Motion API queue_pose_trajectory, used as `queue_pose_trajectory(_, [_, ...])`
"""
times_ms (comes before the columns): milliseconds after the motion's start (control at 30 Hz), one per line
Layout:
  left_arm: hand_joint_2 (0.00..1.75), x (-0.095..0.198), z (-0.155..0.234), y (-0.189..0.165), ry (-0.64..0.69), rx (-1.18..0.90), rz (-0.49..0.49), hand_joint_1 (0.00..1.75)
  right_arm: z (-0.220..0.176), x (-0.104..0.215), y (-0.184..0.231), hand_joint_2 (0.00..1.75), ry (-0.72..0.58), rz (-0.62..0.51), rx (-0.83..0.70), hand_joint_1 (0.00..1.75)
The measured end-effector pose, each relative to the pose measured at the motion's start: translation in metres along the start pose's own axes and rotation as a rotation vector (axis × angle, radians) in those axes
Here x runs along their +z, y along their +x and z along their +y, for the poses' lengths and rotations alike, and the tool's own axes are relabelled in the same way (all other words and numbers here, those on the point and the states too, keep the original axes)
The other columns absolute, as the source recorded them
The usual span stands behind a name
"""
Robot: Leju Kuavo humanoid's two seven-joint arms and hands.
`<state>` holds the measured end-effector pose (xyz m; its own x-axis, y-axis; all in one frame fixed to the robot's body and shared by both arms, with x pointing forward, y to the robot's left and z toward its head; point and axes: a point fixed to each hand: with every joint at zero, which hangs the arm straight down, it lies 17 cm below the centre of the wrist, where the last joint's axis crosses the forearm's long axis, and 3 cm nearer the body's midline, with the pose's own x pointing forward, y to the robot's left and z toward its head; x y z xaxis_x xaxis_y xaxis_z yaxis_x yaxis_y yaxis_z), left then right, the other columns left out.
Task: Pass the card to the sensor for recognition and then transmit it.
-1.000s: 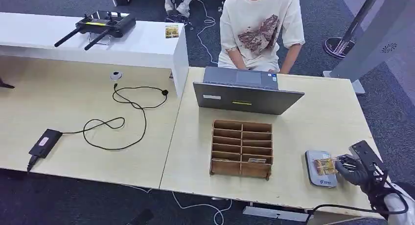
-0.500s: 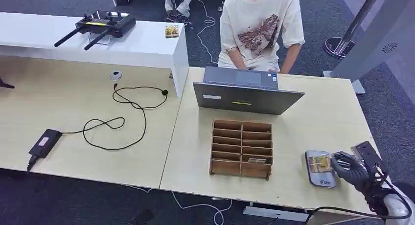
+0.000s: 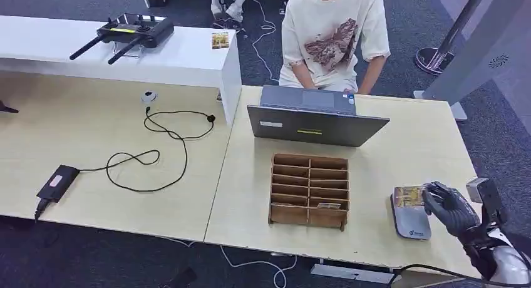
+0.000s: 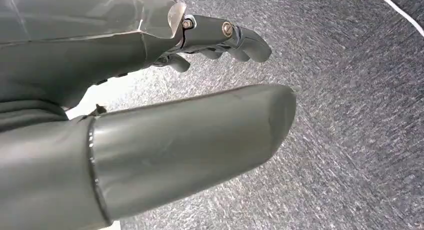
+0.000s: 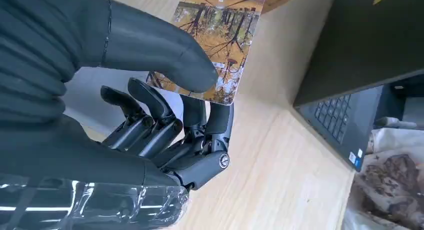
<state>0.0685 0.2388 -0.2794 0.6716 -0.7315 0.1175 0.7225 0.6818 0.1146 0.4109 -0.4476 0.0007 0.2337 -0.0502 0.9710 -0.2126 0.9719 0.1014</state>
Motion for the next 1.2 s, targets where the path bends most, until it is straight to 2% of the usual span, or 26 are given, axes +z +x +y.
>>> queue_pose_trajectory(133, [0.0,0.0,0.0,0.0,0.001,-0.006,0.0,0.0,0.003,-0.006,0.007,1.75,0.001,-0.021,0.021,1.75])
queue_pose_trajectory(367, [0.0,0.0,0.0,0.002,0.003,0.0,-0.001,0.0,0.002,-0.033,0.039,1.75,-0.074,-0.102,0.156,1.75])
queue_pose_trajectory(833, [0.0,0.0,-0.002,0.004,0.003,-0.002,-0.003,0.0,0.033,-0.061,0.144,1.75,-0.172,-0.405,0.447,1.75])
queue_pose_trajectory(1000, [0.0,0.0,-0.004,0.005,0.0,0.001,-0.004,0.0,0.048,-0.062,0.172,1.75,-0.171,-0.483,0.475,1.75])
queue_pose_trajectory(1167, [0.0,0.0,-0.004,0.004,0.0,0.005,-0.002,0.0,0.05,-0.061,0.176,1.75,-0.171,-0.496,0.476,1.75])
queue_pose_trajectory(1200, [0.0,0.0,-0.003,0.004,0.0,0.007,-0.002,0.0,0.054,-0.06,0.185,1.75,-0.175,-0.528,0.474,1.75])
